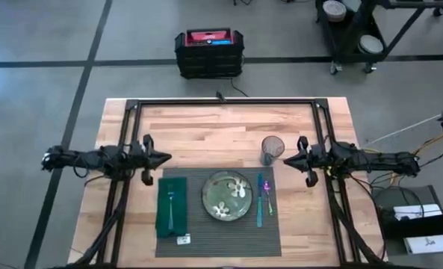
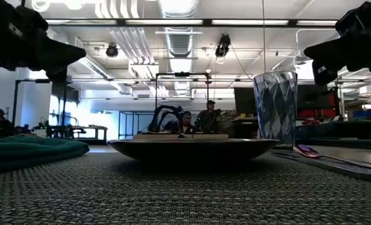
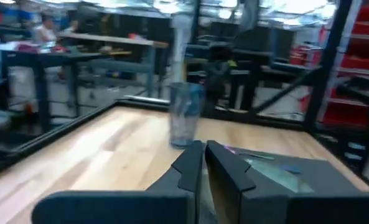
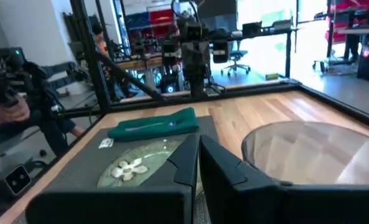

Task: Set table place
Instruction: Return to Home Position

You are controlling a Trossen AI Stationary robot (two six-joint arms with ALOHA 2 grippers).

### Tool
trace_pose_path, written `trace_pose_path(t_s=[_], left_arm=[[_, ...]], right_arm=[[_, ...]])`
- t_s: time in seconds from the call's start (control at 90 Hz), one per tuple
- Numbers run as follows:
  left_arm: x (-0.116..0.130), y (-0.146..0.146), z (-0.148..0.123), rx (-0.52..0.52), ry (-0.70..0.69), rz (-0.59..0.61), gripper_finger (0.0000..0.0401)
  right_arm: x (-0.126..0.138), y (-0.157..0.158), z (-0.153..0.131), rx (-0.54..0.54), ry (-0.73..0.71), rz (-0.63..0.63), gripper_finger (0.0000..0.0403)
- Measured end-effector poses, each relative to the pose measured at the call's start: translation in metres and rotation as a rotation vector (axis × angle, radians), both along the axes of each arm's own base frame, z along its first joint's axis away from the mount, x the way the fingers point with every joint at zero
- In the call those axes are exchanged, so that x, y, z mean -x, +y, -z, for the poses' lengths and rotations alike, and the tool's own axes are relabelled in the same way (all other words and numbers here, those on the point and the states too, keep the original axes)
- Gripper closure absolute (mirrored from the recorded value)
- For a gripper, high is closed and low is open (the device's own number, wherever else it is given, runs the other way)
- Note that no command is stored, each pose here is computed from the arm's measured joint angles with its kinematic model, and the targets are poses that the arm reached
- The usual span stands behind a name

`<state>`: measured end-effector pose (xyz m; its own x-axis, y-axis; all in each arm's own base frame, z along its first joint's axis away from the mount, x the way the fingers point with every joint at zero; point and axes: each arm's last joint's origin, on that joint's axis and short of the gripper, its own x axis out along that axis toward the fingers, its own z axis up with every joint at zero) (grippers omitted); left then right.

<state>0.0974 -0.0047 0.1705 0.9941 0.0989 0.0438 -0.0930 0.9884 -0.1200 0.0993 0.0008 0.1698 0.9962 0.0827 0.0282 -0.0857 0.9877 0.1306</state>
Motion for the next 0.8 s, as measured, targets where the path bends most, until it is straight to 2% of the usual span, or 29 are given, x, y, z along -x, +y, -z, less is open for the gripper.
trace_pose_path(t_s=[0.289,0.8], left_arm=[[-0.0005,0.0079,0.0008,0.022,0.006,-0.055,0.0400],[-0.0073,0.0076,0.0073,0.025,0.106,-0.055,0.0398]], right_arm=[[-0.0002,0.0000,0.0023,0.031,0.021,0.000,0.0401],[-0.0007,0.0000,0.0037,0.028,0.035,0.002,0.0401]])
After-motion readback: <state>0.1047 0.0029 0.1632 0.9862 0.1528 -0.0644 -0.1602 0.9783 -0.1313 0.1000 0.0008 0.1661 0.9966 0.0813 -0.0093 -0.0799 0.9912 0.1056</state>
